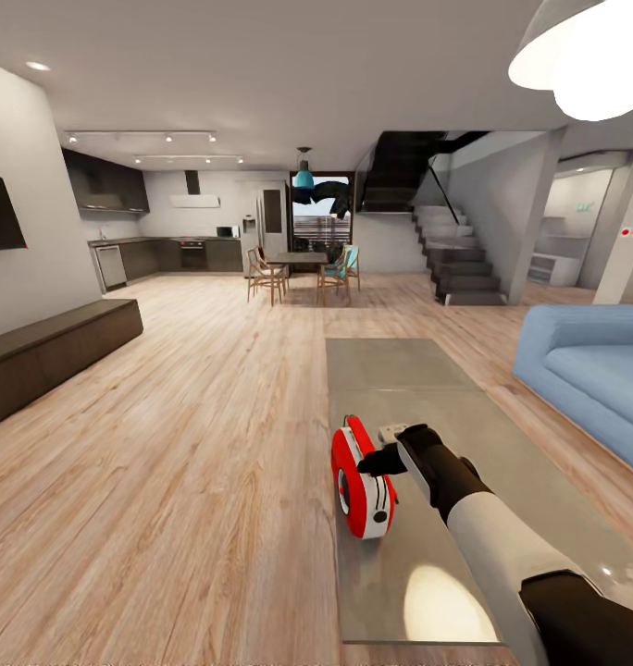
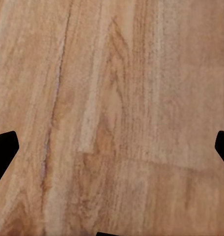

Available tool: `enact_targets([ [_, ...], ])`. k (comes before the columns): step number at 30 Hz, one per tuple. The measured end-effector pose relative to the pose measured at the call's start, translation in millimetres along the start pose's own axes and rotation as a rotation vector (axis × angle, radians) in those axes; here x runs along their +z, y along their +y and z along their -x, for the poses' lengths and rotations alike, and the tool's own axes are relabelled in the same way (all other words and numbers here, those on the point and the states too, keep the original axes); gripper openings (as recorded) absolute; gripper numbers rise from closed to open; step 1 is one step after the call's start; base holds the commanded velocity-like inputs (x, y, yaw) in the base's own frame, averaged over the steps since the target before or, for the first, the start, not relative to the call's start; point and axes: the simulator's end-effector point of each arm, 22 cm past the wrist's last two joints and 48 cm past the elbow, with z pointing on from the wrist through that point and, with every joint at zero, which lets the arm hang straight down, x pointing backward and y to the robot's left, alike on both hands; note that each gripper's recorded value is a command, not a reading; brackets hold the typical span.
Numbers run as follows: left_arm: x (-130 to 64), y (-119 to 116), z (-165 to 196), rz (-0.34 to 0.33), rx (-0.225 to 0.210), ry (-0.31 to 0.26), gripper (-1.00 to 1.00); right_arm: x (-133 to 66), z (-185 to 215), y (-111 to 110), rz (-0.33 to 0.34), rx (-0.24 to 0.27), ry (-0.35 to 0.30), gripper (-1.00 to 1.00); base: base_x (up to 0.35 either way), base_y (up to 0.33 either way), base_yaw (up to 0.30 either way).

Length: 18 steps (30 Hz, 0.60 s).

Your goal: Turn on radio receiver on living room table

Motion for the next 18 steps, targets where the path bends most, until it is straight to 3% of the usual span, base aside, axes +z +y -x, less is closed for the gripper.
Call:
enact_targets([
  [7,0.0,-0.3,0.1,-0.001,0.000,0.000,1.00,0.0,0.2,-0.1,-0.001,-0.001,-0.001,1.00,0.000,0.000,0.000],
  [8,0.0,-0.2,0.2,-0.001,0.000,0.000,1.00,0.0,0.2,-0.1,-0.001,-0.001,-0.001,-1.00,0.000,0.000,0.000],
  [18,0.0,-0.2,0.1,-0.001,0.000,0.000,1.00,0.1,4.8,-0.4,-0.002,-0.006,-0.022,-1.00,0.000,0.000,0.000],
])
